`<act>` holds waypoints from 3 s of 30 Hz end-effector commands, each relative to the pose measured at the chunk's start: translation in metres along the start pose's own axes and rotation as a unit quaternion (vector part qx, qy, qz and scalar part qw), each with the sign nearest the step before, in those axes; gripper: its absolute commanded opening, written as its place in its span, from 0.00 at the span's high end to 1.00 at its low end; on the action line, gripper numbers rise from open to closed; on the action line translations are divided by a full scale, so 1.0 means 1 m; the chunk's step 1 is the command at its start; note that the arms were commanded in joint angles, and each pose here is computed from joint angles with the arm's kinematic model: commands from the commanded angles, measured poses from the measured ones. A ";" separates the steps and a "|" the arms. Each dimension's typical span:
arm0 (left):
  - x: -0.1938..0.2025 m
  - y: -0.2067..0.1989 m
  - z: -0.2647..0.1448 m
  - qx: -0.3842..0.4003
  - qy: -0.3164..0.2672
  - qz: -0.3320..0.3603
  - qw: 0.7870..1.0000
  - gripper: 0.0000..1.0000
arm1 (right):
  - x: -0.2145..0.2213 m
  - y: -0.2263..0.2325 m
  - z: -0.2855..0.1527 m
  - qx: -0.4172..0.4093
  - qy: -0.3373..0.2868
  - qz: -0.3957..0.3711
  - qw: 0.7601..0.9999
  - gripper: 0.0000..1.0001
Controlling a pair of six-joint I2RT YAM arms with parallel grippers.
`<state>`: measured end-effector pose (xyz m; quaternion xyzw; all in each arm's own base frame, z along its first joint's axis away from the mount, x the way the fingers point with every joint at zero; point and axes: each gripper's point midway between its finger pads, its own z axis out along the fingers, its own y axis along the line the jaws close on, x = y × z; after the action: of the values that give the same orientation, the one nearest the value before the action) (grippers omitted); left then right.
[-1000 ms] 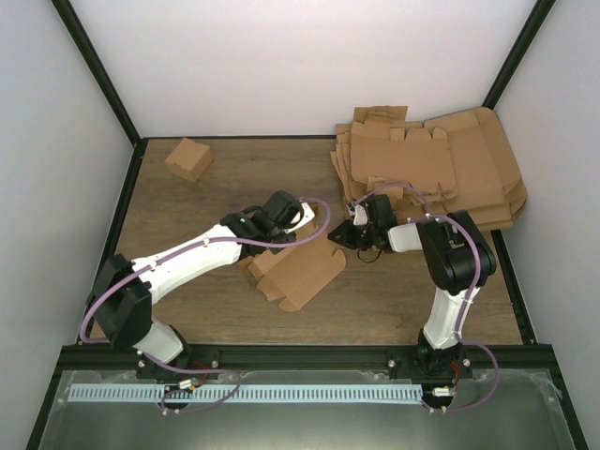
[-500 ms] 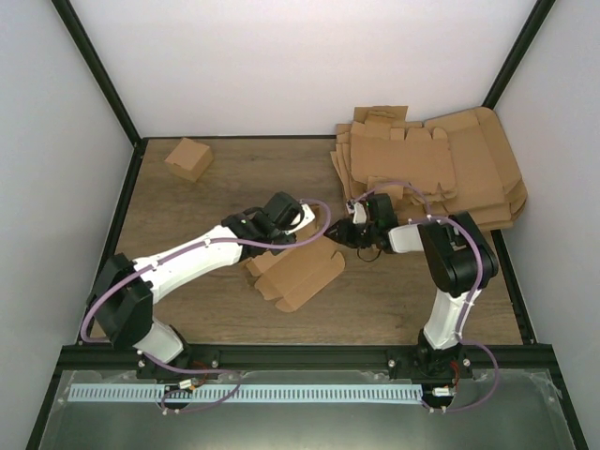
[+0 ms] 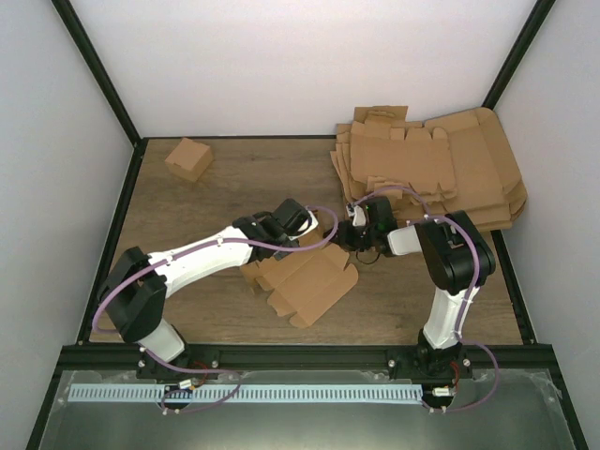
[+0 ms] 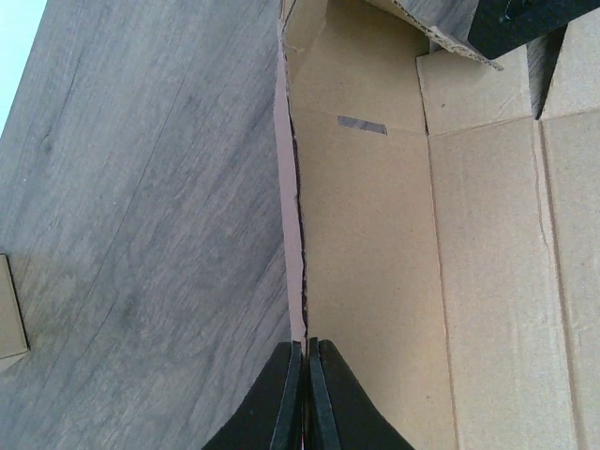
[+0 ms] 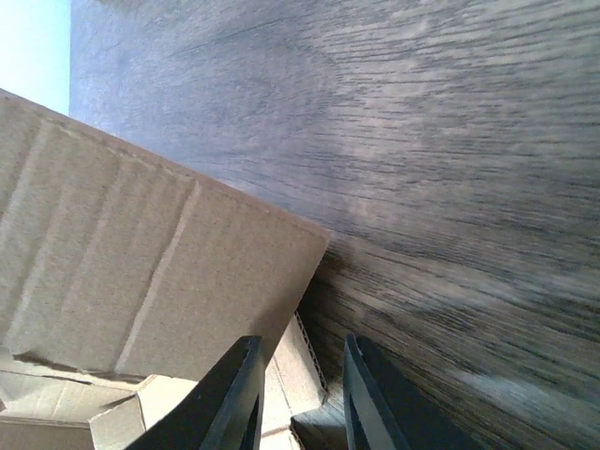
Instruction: Fold the paper box
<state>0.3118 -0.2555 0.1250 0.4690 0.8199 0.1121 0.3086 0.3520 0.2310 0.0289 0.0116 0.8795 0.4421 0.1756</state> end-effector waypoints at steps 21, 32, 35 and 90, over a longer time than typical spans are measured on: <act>-0.012 0.005 -0.008 -0.010 -0.010 -0.007 1.000 0.96 | 0.040 0.073 0.006 -0.086 0.060 -0.212 0.972 0.74; -0.008 -0.004 -0.012 -0.051 0.001 0.027 0.998 0.96 | 0.022 0.065 -0.008 -0.009 -0.025 -0.208 0.978 0.73; -0.006 -0.012 -0.012 -0.077 0.008 0.045 0.996 0.96 | 0.022 0.065 -0.008 -0.010 -0.026 -0.209 0.978 0.74; -0.005 -0.024 -0.028 -0.217 0.026 0.127 0.967 0.96 | -0.018 0.056 -0.035 0.078 -0.145 -0.255 0.953 0.59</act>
<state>0.2792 -0.2699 0.1356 0.4861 0.7359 0.3034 0.3607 0.3374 0.2252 0.0758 -0.1154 0.8697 0.3017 0.3733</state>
